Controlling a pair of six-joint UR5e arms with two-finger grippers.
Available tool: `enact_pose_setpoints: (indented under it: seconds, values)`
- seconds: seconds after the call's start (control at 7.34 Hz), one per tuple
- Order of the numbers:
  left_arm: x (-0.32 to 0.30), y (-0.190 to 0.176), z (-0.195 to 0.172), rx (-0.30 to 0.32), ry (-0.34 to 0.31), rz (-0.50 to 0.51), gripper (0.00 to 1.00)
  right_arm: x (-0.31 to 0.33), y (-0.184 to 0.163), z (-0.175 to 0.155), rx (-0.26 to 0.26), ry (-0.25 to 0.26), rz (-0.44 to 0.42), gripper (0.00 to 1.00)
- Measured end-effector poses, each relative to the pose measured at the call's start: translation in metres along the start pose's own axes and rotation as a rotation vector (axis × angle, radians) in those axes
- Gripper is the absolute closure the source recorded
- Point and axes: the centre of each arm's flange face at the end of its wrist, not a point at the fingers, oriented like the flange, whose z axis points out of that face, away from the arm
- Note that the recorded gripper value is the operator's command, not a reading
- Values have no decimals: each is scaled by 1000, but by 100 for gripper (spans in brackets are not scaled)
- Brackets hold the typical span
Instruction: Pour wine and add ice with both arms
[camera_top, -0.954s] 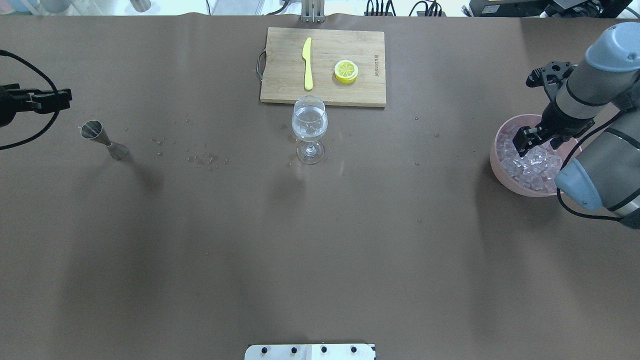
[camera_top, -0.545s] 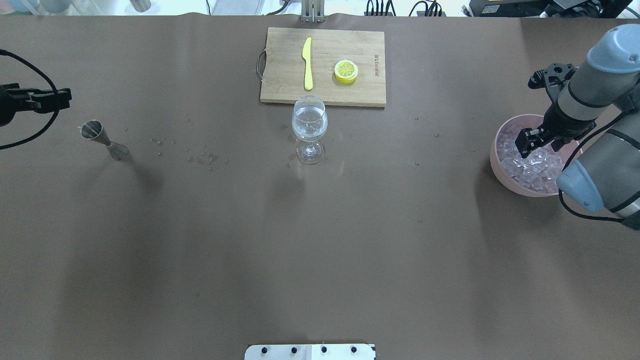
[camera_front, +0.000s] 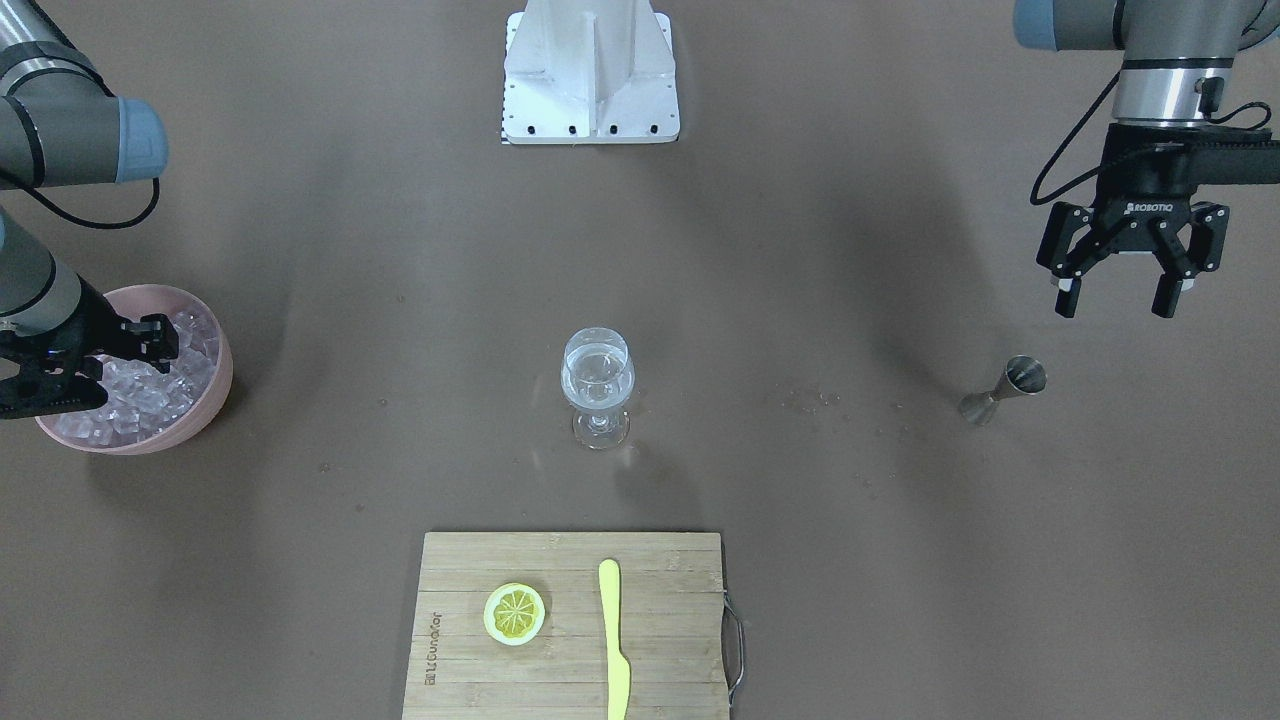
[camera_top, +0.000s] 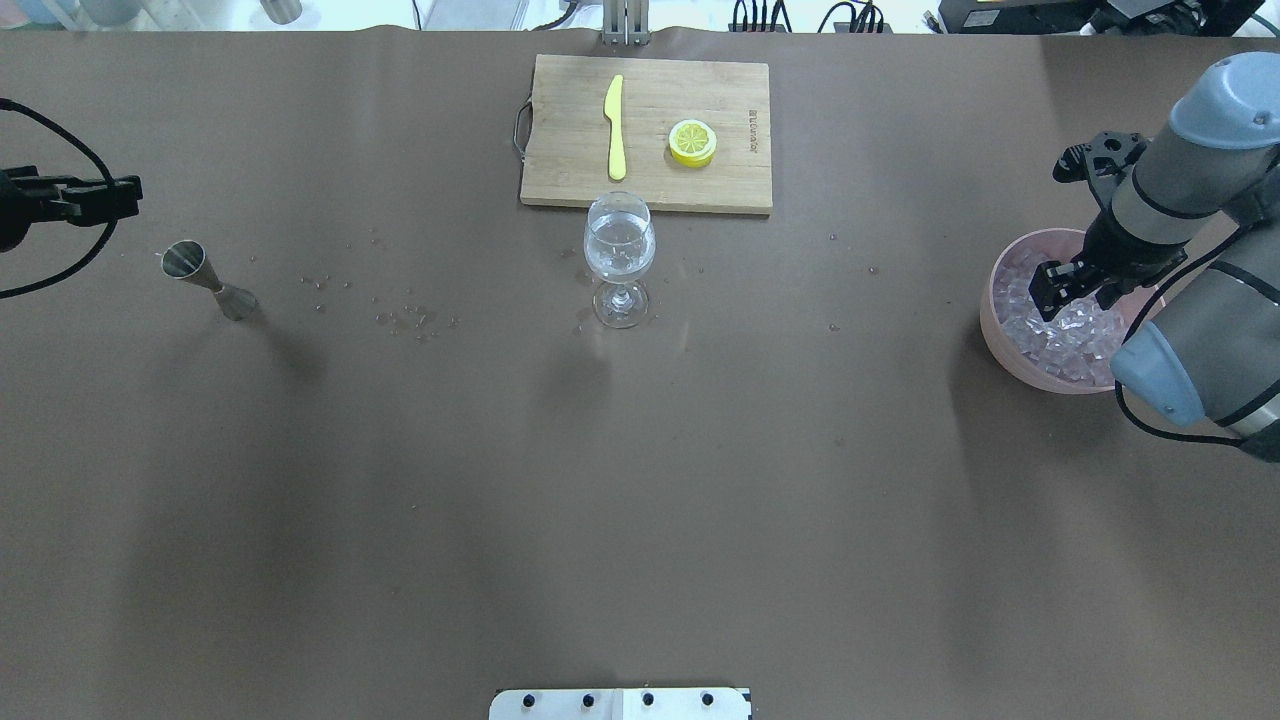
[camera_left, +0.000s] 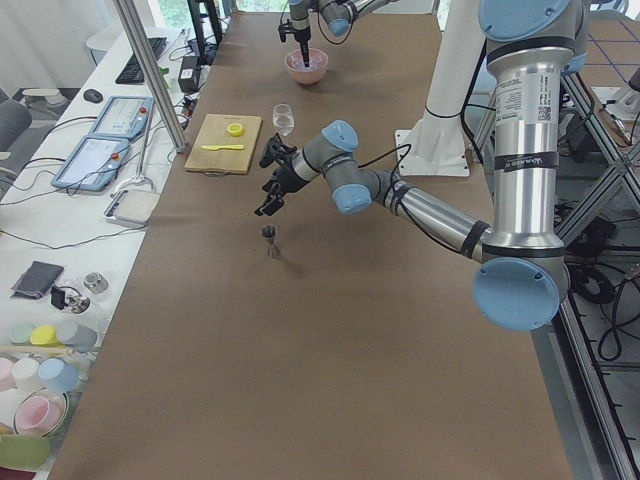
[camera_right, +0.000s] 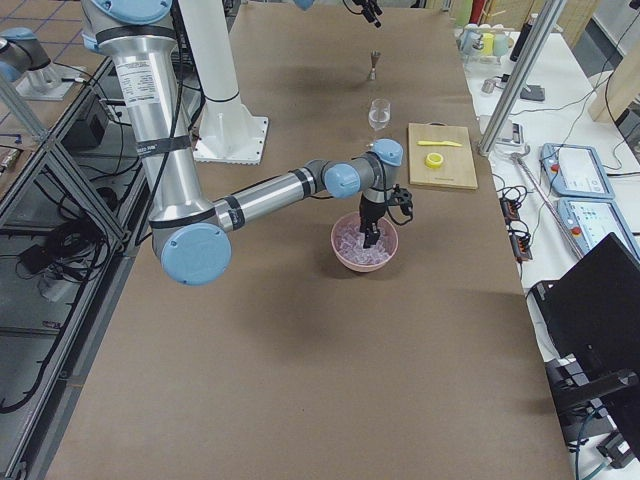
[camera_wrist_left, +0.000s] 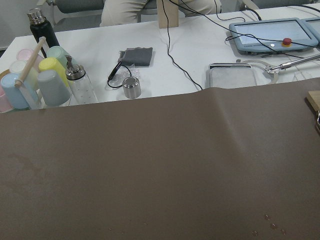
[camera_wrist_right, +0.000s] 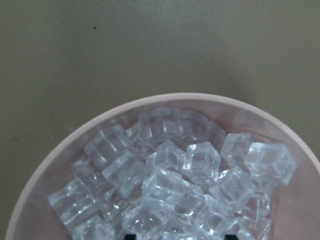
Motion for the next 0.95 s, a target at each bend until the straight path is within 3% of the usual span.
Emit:
enact_pose_setpoints:
  seconds: [0.41, 0.54, 0.82, 0.95]
  values:
    - [0, -1, 0, 1, -1, -1, 1, -8, 2, 3, -8, -6, -6, 76]
    - [0, -1, 0, 2, 0, -1, 1, -8, 2, 2, -8, -9, -11, 100]
    - [2, -2, 0, 4, 3, -1, 1, -10, 2, -7, -1, -35, -16, 100]
    - [0, -5, 0, 0, 2, 2, 1, -8, -3, -28, 18, -70, -7, 100]
